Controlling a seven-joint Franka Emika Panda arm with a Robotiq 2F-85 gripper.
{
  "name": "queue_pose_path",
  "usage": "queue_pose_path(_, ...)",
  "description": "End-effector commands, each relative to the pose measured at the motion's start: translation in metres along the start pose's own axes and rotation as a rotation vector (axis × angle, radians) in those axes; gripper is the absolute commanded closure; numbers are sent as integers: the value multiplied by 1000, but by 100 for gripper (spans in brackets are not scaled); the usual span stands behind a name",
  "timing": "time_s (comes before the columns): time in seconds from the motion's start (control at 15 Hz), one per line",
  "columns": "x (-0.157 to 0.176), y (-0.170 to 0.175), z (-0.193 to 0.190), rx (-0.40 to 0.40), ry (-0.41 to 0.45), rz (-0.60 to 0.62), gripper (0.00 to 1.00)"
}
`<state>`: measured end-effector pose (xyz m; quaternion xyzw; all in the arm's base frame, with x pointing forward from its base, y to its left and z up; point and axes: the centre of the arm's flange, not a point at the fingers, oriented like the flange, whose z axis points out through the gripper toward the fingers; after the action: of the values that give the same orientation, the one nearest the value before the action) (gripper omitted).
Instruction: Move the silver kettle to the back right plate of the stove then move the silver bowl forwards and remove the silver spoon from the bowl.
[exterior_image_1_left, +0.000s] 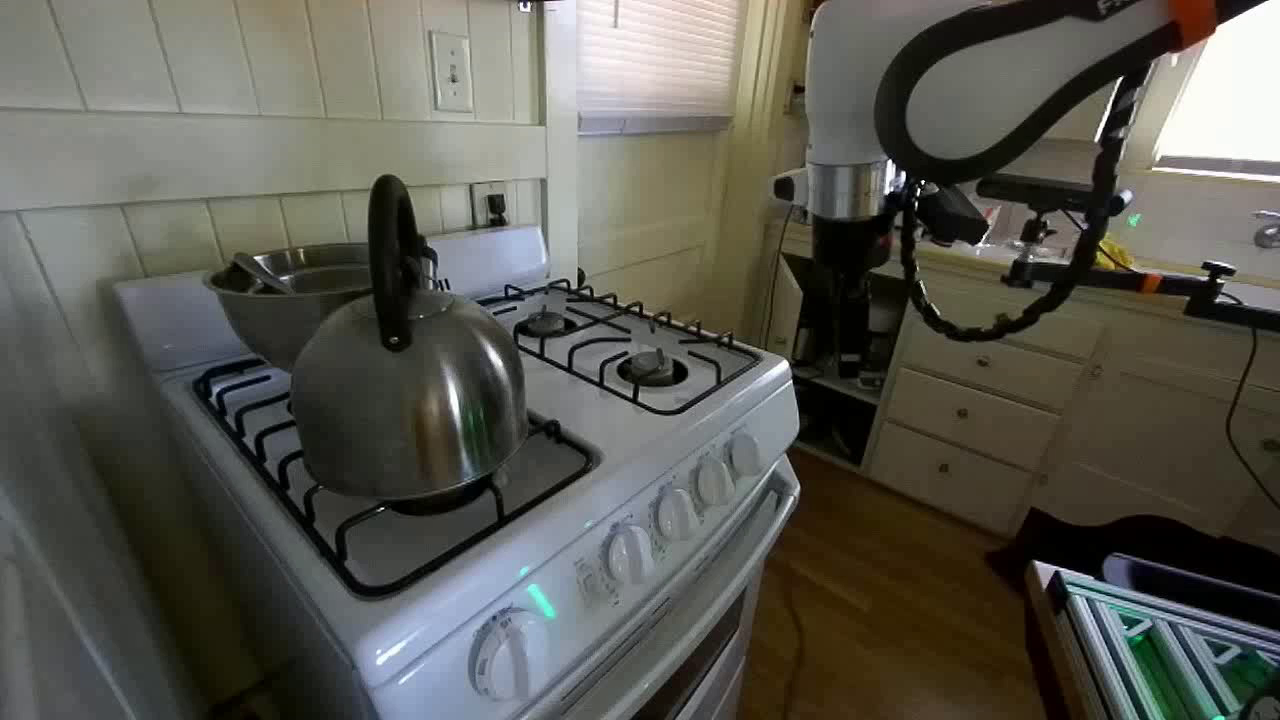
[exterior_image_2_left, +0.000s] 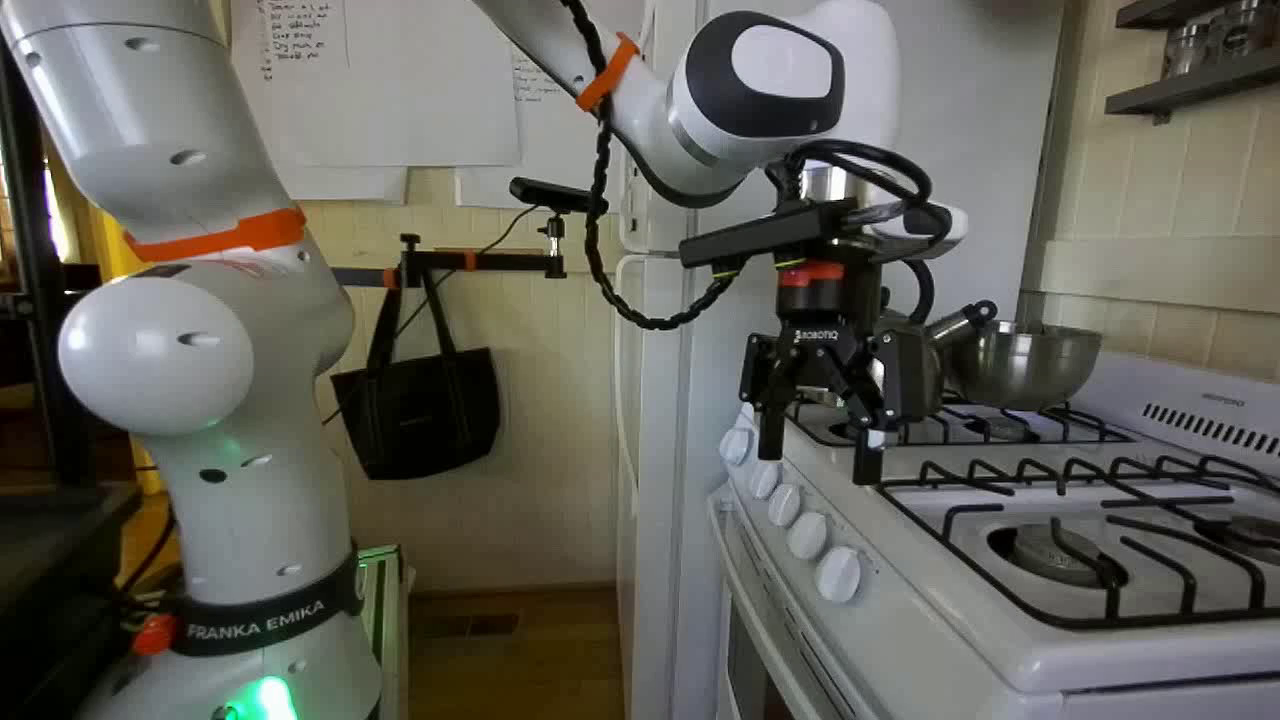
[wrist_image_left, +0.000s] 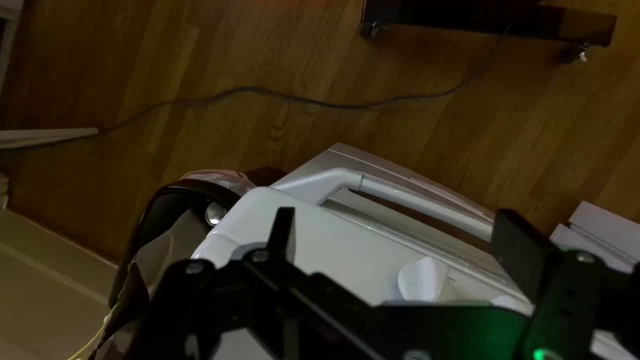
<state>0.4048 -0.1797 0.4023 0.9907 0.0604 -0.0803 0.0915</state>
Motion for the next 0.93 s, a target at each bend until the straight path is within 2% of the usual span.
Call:
queue_pose_path(0.0,0,0,0,0,0,0,0)
queue_pose_path(0.07,0,0,0,0,0,0,0)
queue_pose_path(0.27,7,-23,-26,182,48,115,0)
queue_pose_path(0.67,25,-54,-120,436,176,294,0)
queue_pose_path(0.8,26,-62,-154,503,244,355,0)
queue_pose_path(0.87,26,-54,-127,441,212,296,0)
